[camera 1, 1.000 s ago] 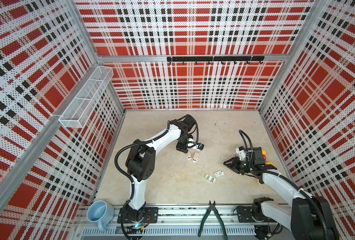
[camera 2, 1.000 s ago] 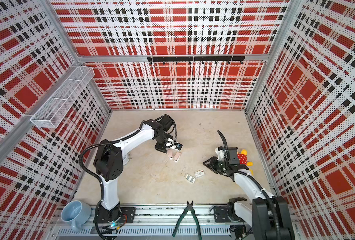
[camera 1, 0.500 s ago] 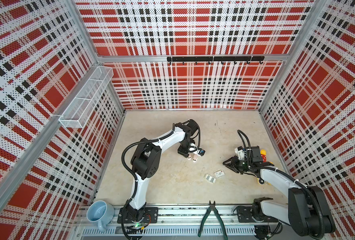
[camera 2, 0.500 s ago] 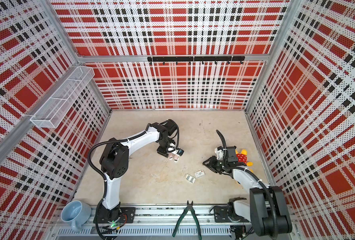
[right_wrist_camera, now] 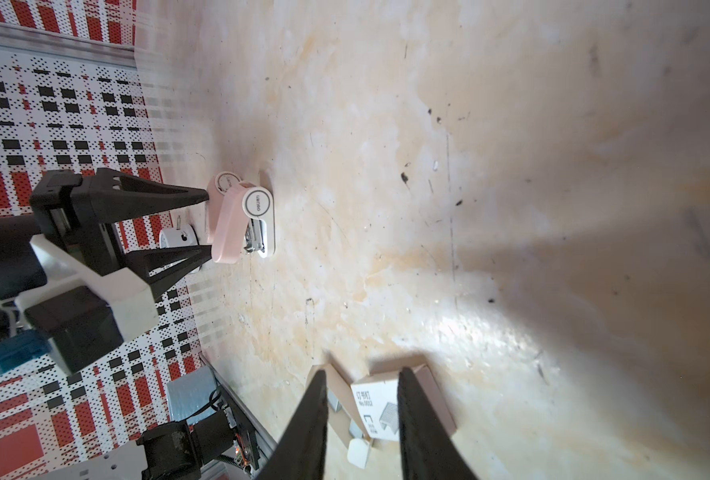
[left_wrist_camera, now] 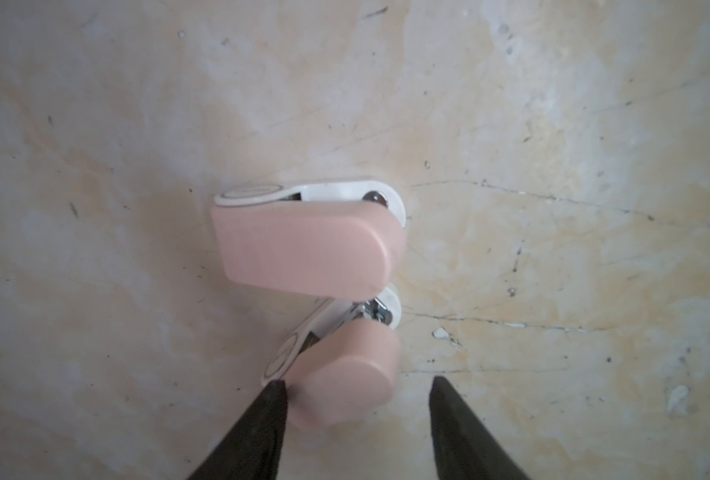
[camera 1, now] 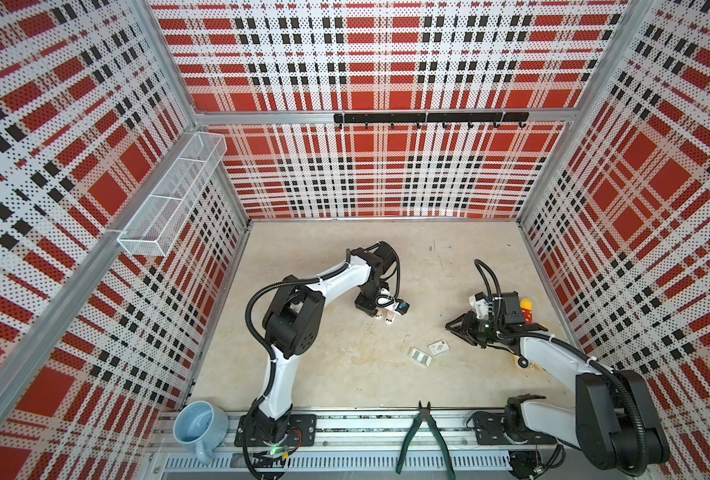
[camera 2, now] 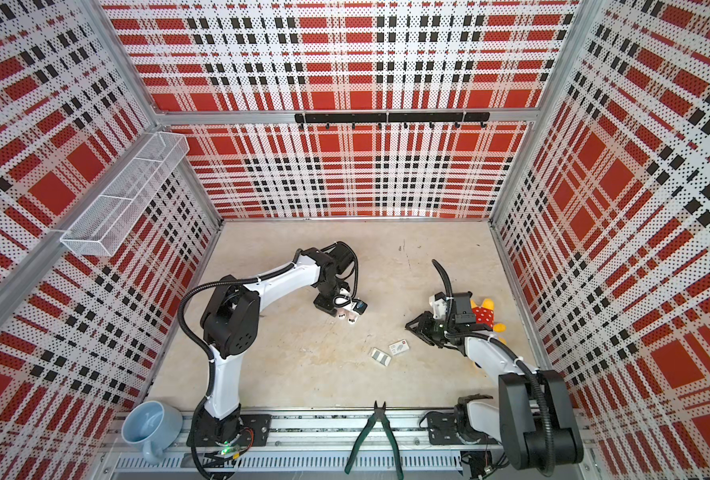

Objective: Load the staples into the stapler

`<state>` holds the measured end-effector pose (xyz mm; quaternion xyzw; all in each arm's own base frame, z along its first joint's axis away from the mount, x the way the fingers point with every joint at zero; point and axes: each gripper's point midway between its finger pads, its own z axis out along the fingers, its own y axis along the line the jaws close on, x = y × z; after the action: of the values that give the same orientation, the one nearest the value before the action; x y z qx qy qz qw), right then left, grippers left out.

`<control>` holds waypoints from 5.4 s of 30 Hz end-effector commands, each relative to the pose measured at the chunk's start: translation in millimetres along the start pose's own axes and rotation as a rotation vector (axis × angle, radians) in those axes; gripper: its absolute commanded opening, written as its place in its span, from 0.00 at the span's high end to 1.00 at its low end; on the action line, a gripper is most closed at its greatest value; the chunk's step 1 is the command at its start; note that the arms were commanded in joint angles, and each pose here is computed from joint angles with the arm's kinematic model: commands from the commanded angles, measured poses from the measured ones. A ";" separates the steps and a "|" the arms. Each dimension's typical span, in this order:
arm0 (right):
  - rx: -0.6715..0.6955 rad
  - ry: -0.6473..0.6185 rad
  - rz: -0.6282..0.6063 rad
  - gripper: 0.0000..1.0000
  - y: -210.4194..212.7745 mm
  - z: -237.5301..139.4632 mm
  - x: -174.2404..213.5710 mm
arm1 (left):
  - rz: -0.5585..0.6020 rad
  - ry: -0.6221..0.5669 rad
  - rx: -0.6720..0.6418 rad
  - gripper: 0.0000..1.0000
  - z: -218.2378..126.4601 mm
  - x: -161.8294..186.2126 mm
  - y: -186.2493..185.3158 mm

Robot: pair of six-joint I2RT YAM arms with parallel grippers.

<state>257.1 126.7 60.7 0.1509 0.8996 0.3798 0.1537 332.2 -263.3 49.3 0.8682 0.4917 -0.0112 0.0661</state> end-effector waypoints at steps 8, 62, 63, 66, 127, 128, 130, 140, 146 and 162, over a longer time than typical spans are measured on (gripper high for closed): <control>-0.012 -0.039 -0.020 0.71 3.9 0.1 -7.2 | 0.161 0.006 0.023 0.42 19.4 0.0 -3.7; -0.022 -0.045 -0.009 0.72 0.6 3.4 -6.2 | 0.081 0.010 -0.058 0.60 -0.9 2.3 8.3; -0.022 -0.046 -0.009 0.73 0.5 3.3 -6.4 | 0.080 0.009 -0.059 0.61 -1.4 1.5 8.3; -0.022 -0.044 -0.008 0.73 0.4 3.4 -6.2 | 0.073 0.012 -0.060 0.75 -2.4 3.0 7.8; -0.477 -0.014 -0.260 0.72 178.0 15.4 -83.1 | -0.538 -0.446 -0.308 0.90 -145.0 -84.7 89.5; -0.478 -0.010 -0.261 0.72 178.0 16.1 -82.0 | -0.540 -0.442 -0.309 0.90 -144.6 -84.4 90.0; -0.473 0.002 -0.256 0.72 175.5 19.6 -79.8 | -0.537 -0.448 -0.310 0.90 -145.3 -86.7 91.0; -0.454 0.019 -0.240 0.76 166.1 31.3 -76.2 | -0.532 -0.484 -0.316 0.90 -151.8 -94.6 97.3; -0.442 0.019 -0.223 0.78 158.1 37.7 -75.8 | -0.566 -0.551 -0.297 0.91 -163.7 -100.1 97.4; -0.540 0.003 -0.175 0.76 162.2 40.2 -74.8 | -0.704 -0.742 -0.330 0.91 -202.6 -99.9 120.7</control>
<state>362.8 226.1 149.7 0.0443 0.7955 0.5709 0.1981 368.2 -376.5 237.4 0.5876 0.7046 -0.2334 0.3222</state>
